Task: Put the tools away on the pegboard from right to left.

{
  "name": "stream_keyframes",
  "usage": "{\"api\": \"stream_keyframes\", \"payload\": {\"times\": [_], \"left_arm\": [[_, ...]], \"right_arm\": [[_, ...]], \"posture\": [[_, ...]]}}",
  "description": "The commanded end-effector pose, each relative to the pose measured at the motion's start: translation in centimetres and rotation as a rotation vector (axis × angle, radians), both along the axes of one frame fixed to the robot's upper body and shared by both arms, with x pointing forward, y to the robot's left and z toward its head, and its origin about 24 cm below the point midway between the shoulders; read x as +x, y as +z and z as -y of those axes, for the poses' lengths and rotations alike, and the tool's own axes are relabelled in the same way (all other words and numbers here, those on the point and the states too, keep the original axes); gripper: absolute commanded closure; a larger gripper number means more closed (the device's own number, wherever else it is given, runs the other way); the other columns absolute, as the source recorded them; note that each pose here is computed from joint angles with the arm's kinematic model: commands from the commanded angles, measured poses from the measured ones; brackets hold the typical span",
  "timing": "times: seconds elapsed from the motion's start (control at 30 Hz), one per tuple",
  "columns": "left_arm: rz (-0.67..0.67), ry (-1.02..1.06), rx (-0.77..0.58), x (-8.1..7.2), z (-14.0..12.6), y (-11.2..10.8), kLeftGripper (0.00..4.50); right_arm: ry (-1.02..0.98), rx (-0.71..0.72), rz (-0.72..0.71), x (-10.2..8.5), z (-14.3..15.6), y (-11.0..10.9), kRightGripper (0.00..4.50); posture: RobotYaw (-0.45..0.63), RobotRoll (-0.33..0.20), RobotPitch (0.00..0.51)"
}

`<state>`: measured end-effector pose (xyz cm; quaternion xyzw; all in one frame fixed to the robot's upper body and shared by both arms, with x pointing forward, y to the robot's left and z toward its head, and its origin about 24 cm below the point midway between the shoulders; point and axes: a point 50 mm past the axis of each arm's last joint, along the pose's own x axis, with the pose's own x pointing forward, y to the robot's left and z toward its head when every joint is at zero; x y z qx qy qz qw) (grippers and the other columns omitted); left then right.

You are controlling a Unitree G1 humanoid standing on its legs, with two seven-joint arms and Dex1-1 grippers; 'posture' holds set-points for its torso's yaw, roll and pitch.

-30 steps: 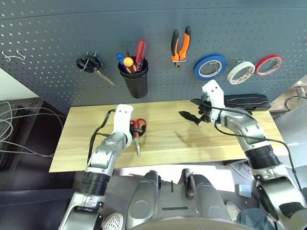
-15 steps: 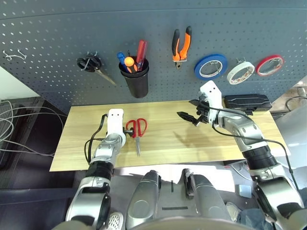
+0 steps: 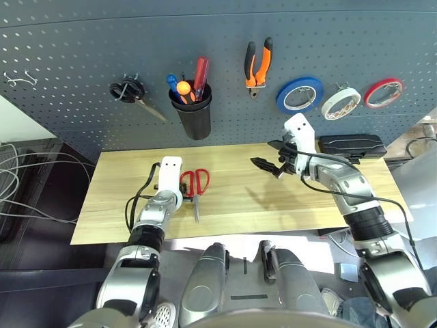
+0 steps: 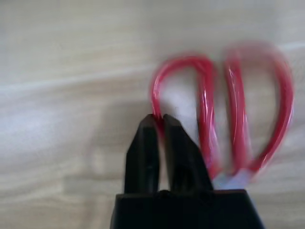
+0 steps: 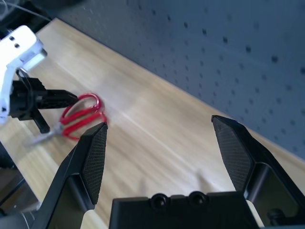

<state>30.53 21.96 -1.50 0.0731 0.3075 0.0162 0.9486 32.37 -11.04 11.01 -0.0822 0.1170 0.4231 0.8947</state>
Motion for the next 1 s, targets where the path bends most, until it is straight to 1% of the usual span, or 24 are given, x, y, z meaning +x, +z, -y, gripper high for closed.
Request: {"api": "stream_keyframes", "payload": {"times": [0.03, 0.13, 0.23, 0.37, 0.4, 0.5, 0.57, 0.67, 0.73, 0.9, 1.0], "left_arm": [[0.040, -0.010, 0.020, -0.5, -0.2, 0.2, 4.47], [0.136, -0.031, 0.030, -1.1, -0.6, 1.3, 4.47], [0.250, -0.033, 0.021, -2.1, -1.2, 2.5, 4.47], [0.575, -0.167, -0.014, -4.2, -1.2, 5.7, 4.47], [0.619, -0.185, -0.024, -4.5, -1.1, 6.1, 4.47], [0.788, -0.255, 0.020, -6.2, -1.4, 7.6, 4.47], [0.861, -0.256, 0.044, -6.8, -1.8, 8.3, 4.47], [0.983, -0.235, 0.119, -7.0, -3.0, 10.2, 4.47], [1.047, -0.217, 0.163, -6.8, -3.7, 11.7, 4.47], [1.143, -0.151, 0.252, -6.1, -5.1, 14.0, 4.47], [1.137, -0.156, 0.276, -5.7, -5.2, 14.4, 4.47]], "right_arm": [[0.030, 0.009, 0.026, 0.1, -0.4, 0.3, 0.00], [0.077, 0.019, 0.064, 0.0, -0.8, 1.4, 0.00], [0.134, 0.027, 0.101, -0.3, -1.2, 2.5, 0.00], [0.236, 0.059, 0.163, -1.0, -2.1, 4.6, 0.00], [0.249, 0.066, 0.172, -1.1, -2.2, 4.9, 0.00], [0.317, 0.127, 0.241, -1.4, -3.4, 7.2, 0.00], [0.342, 0.155, 0.273, -1.5, -3.9, 8.3, 0.00], [0.361, 0.204, 0.324, -1.5, -4.6, 10.3, 0.00], [0.358, 0.234, 0.341, -1.4, -4.8, 11.4, 0.00], [0.352, 0.260, 0.359, -1.1, -5.0, 12.4, 0.00], [0.340, 0.252, 0.360, -1.0, -4.8, 12.3, 0.00]], "posture": [[0.10, 0.000, 0.211], [0.10, 0.000, 0.207], [0.10, 0.000, 0.203], [0.11, 0.000, 0.197], [0.11, 0.000, 0.195], [0.12, 0.000, 0.190], [0.12, 0.000, 0.188], [0.13, 0.000, 0.189], [0.13, 0.000, 0.189], [0.13, 0.000, 0.188], [0.12, 0.000, 0.192]]}}
